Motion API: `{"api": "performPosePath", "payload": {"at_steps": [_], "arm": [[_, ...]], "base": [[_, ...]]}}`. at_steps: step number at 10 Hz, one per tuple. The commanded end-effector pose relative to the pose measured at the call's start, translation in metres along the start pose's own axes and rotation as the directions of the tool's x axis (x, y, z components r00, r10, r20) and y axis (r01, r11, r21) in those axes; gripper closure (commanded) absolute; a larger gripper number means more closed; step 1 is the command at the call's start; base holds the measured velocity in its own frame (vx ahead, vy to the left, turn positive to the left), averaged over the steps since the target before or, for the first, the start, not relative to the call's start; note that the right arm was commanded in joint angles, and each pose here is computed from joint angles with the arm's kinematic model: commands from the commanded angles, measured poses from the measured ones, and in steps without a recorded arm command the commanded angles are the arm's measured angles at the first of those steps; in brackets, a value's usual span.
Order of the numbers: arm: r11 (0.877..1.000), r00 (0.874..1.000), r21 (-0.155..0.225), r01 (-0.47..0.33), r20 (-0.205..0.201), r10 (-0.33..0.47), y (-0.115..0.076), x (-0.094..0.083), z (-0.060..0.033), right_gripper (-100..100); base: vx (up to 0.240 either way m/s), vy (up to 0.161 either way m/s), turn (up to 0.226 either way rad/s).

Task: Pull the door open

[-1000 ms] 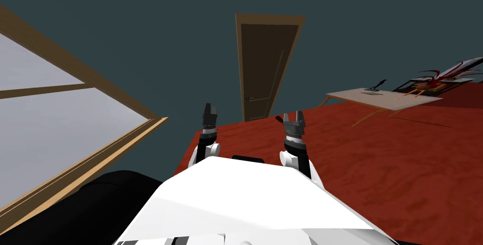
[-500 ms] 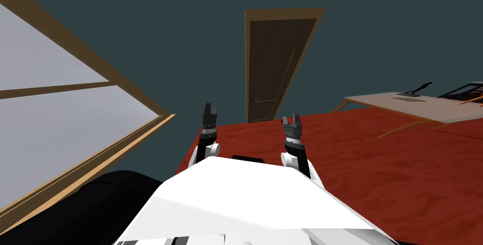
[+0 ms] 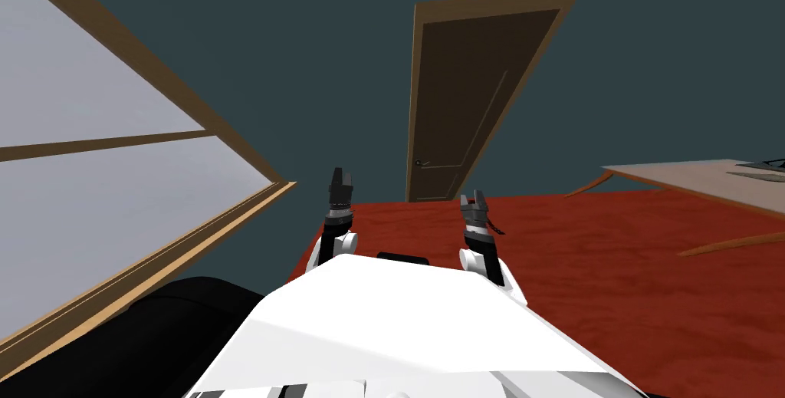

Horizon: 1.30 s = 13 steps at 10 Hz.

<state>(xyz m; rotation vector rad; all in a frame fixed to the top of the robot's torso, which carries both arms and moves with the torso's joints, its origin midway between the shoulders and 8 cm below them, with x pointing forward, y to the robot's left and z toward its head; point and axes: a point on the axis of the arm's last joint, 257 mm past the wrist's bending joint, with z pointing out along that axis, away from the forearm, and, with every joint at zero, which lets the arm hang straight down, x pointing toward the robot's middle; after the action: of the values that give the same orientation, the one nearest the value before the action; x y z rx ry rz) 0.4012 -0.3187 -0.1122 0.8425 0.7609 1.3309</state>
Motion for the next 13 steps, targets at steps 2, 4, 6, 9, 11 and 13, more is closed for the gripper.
{"api": "performPosePath", "payload": {"at_steps": [2, 4, 6, 9, 11, 13], "arm": [[0.998, 1.0, 0.051, 0.019, 0.011, -0.02, -0.024, -0.017, -0.0077, -100], [0.996, 0.999, 0.088, 0.034, 0.022, -0.036, -0.042, -0.032, -0.0133, -100], [0.991, 0.998, 0.126, 0.048, 0.034, -0.052, -0.06, -0.048, -0.0198, -100], [0.981, 0.995, 0.183, 0.067, 0.056, -0.079, -0.086, -0.074, -0.0308, -100], [0.976, 0.994, 0.204, 0.073, 0.065, -0.088, -0.094, -0.083, -0.0355, -100], [0.969, 0.991, 0.234, 0.085, 0.082, -0.106, -0.107, -0.101, -0.0422, -100]], "base": [[0.101, -0.004, 0.19], [0.099, -0.001, 0.212], [0.107, 0.001, 0.195], [0.105, -0.007, 0.209], [0.088, -0.022, 0.117], [0.066, -0.008, 0.181]]}}
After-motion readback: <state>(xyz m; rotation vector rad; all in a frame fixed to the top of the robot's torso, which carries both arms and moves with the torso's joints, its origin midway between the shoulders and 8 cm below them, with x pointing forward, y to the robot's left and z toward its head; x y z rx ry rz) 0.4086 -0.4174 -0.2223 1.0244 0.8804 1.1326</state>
